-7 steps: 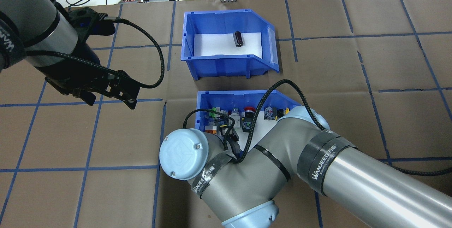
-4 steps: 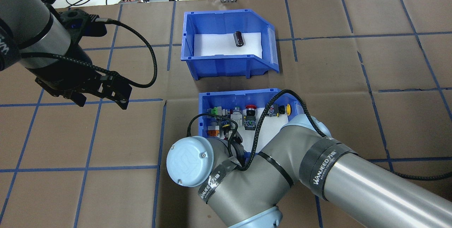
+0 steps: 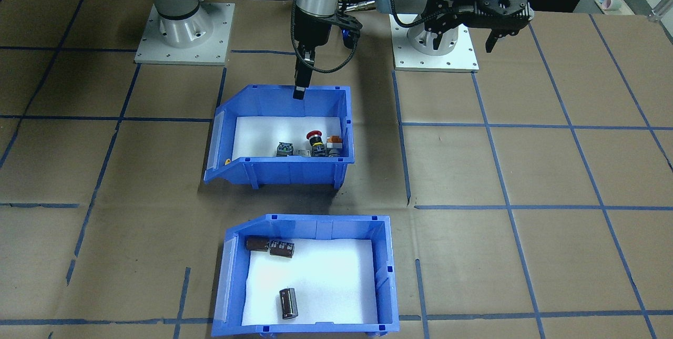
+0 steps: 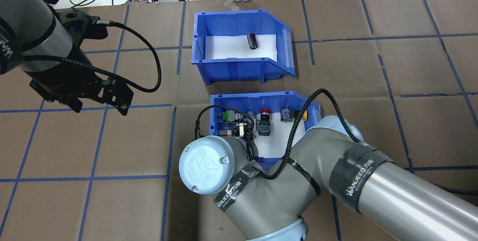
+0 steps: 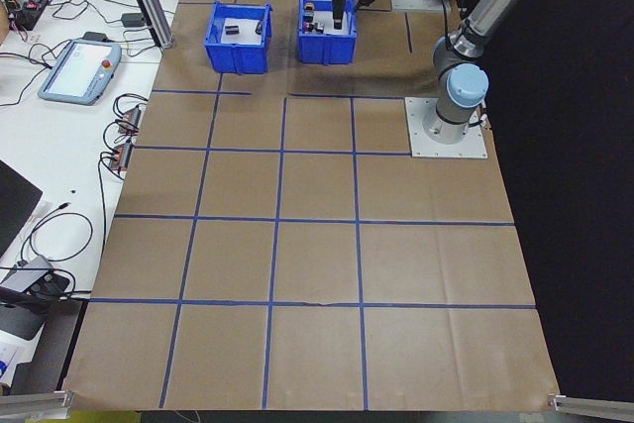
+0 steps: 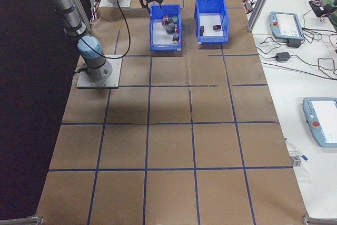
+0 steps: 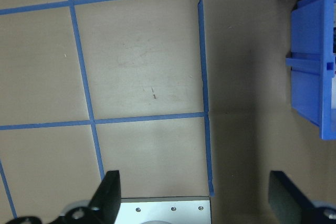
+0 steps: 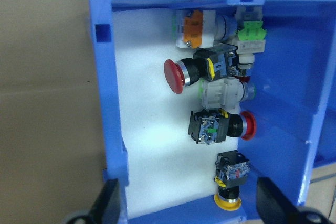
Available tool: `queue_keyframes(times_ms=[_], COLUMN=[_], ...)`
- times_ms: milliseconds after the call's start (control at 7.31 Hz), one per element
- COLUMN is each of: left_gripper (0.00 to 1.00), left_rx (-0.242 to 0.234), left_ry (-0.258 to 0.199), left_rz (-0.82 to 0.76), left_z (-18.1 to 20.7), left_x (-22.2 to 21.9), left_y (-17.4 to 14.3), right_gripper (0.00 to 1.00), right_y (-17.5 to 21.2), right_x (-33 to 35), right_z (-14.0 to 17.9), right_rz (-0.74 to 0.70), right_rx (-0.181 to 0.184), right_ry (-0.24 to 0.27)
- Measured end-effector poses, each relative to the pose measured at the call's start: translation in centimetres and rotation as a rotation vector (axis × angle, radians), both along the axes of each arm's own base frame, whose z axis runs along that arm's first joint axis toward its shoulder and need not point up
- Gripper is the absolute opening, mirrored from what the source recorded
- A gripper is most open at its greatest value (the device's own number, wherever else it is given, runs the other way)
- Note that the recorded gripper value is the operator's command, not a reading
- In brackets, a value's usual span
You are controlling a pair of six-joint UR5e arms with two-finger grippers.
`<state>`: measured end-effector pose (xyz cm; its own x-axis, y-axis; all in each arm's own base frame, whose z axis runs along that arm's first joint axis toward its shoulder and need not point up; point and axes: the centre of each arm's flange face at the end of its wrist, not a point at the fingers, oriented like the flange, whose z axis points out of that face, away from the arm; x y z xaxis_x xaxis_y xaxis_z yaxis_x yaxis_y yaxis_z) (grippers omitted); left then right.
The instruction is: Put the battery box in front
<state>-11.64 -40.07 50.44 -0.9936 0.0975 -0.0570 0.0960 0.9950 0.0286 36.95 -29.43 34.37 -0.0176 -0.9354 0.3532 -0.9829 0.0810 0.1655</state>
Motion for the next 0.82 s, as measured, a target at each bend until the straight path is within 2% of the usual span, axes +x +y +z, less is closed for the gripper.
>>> queue_keyframes(times_ms=[137, 274, 547, 684, 821], left_gripper=[1.0, 1.0, 1.0, 1.0, 1.0], left_rx=[-0.023, -0.031, -0.04, -0.048, -0.052], left_ry=[0.001, 0.002, 0.037, 0.045, 0.046], left_rz=[-0.01, -0.013, -0.014, -0.016, -0.017], left_z=[0.0, -0.2, -0.3, -0.2, -0.1], left_x=[0.0, 0.0, -0.4, -0.5, -0.5], left_y=[-0.3, -0.2, 0.1, 0.2, 0.3], right_gripper=[1.0, 1.0, 1.0, 1.0, 1.0], right_y=[-0.7, -1.6, -4.8, -6.6, -8.1], right_x=[-2.5, -5.5, -12.3, -15.7, -18.8], right_z=[2.3, 4.0, 6.1, 6.7, 7.2], right_rz=[-0.061, -0.14, -0.347, -0.485, -0.659], right_rx=[-0.008, 0.004, 0.03, 0.023, 0.0], right_ry=[-0.018, -0.037, -0.101, -0.146, -0.205])
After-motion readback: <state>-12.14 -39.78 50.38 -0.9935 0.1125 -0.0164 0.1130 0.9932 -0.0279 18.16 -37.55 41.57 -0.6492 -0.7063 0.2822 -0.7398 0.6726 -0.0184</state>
